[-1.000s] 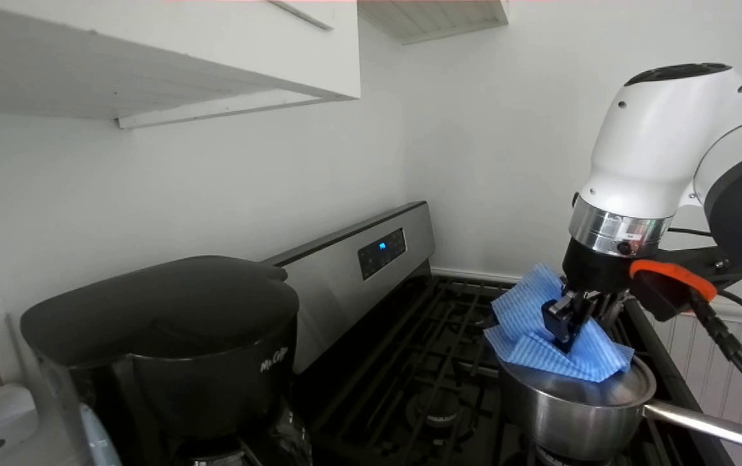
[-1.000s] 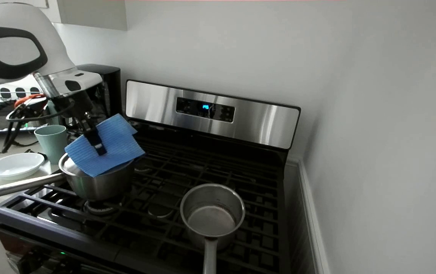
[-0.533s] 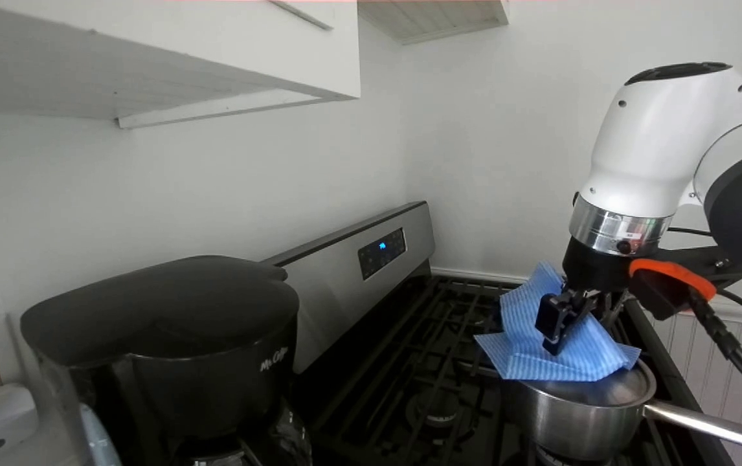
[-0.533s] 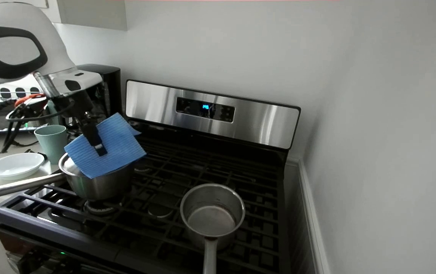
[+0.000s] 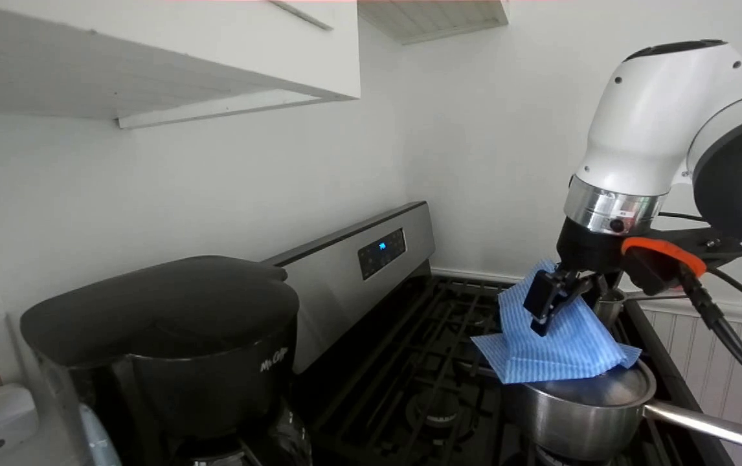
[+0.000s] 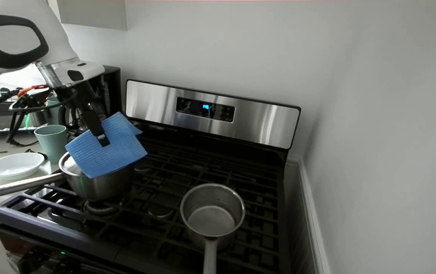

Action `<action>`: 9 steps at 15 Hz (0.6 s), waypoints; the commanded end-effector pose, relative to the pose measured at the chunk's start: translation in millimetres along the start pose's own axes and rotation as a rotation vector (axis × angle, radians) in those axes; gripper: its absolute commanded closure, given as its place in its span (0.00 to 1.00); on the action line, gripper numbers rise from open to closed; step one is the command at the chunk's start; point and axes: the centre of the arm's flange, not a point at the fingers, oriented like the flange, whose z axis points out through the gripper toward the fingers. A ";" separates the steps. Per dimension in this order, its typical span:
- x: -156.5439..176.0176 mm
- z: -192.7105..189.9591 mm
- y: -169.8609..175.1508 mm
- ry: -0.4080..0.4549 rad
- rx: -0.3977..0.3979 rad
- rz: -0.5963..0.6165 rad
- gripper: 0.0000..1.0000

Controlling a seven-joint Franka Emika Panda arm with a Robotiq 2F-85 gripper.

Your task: Pick up the silver pot lid with the blue cloth and put it on the silver pot on the bottom left side of the stove

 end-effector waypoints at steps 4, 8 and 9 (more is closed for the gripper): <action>27.3 -55.9 15.0 -0.060 0.013 -0.031 0.00; 38.8 -91.0 26.7 -0.098 -0.012 -0.055 0.00; 40.6 -98.5 28.7 -0.113 -0.018 -0.057 0.00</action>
